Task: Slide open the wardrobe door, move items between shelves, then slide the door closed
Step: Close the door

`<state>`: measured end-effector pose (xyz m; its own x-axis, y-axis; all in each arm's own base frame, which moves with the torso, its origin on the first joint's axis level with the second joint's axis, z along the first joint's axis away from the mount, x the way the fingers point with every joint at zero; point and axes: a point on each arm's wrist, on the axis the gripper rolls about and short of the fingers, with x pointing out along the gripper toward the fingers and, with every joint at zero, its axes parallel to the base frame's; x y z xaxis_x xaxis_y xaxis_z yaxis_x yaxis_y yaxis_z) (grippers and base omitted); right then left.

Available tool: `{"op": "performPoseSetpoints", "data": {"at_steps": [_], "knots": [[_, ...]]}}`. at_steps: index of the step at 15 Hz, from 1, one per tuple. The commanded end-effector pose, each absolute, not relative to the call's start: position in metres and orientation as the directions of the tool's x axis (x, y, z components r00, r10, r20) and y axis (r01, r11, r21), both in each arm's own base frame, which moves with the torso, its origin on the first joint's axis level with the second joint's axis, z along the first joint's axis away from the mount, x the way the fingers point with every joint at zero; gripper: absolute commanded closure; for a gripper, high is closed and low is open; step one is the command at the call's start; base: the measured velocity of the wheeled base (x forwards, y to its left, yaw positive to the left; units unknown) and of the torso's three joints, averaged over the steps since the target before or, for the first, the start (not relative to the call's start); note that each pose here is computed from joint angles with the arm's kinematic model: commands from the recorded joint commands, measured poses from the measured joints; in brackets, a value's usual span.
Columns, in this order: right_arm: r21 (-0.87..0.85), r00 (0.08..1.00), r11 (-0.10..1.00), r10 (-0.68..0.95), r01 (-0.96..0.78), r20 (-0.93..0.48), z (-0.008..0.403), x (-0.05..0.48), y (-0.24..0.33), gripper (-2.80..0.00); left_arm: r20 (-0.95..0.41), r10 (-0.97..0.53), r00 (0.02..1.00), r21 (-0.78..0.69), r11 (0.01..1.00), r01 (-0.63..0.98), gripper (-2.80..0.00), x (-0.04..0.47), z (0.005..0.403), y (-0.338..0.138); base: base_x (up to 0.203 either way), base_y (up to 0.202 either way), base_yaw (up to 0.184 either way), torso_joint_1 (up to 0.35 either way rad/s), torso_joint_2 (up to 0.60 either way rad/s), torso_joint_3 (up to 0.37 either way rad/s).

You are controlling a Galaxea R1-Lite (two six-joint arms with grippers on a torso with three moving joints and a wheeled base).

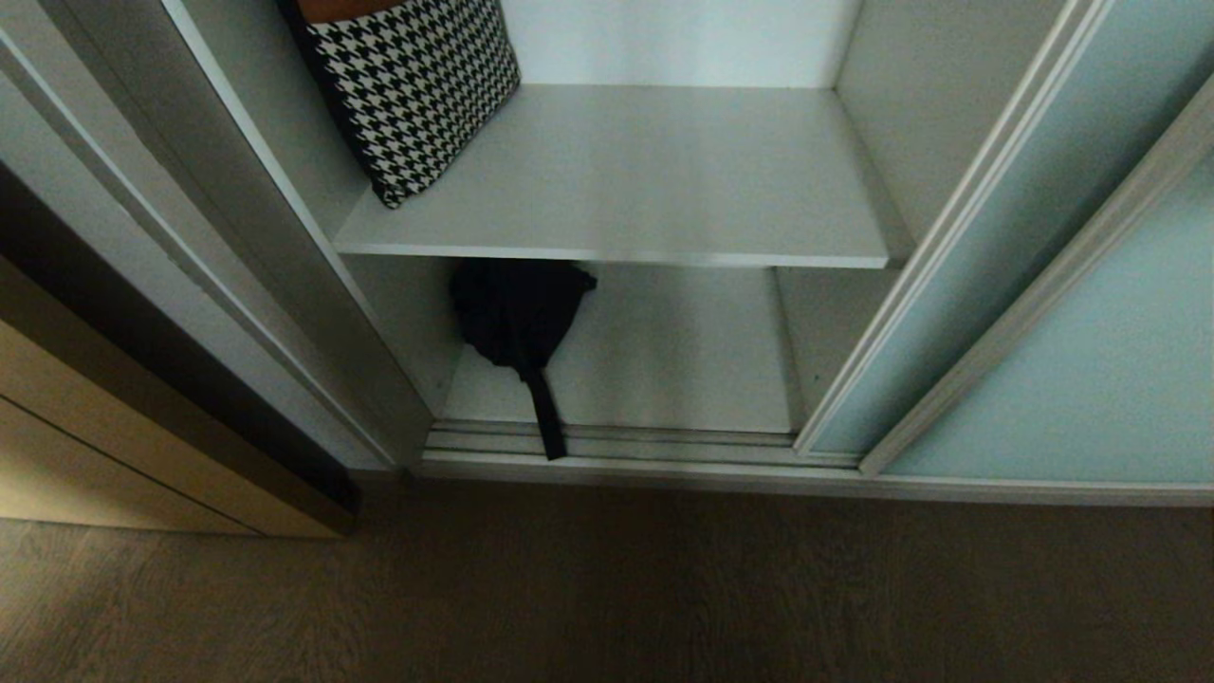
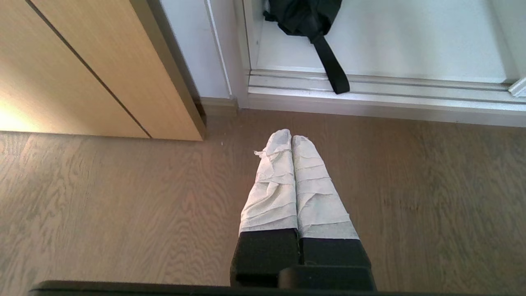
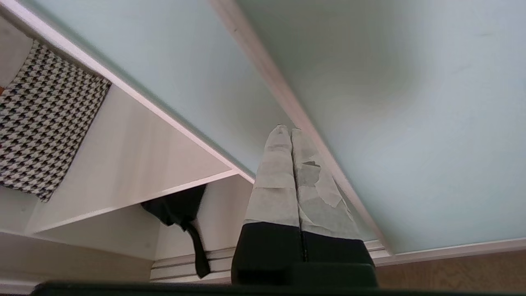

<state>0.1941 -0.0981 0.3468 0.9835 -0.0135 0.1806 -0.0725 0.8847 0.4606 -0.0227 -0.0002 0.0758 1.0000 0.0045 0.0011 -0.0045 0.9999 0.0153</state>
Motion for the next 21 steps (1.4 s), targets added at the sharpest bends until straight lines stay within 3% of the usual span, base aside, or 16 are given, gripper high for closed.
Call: {"op": "performPoseSetpoints", "data": {"at_steps": [1, 21], "knots": [[0.462, 0.983, 0.884, -0.018, -0.07, 0.182, 0.348, 0.197, -0.102, 0.0, 0.0, 0.005, 1.0, 0.015, 1.0, -0.005, 0.0, -0.023, 0.076, 0.0, 0.0, 0.0, 0.0, 0.0, 0.0, 0.0], [0.496, 0.992, 0.866, 0.007, -0.07, 0.128, 0.335, 0.253, -0.116, 0.0, 0.0, 0.005, 1.0, 0.015, 1.0, -0.005, 0.0, -0.023, 0.076, 0.0, 0.0, 0.0, 0.0, 0.0, 0.0, 0.0]]}}
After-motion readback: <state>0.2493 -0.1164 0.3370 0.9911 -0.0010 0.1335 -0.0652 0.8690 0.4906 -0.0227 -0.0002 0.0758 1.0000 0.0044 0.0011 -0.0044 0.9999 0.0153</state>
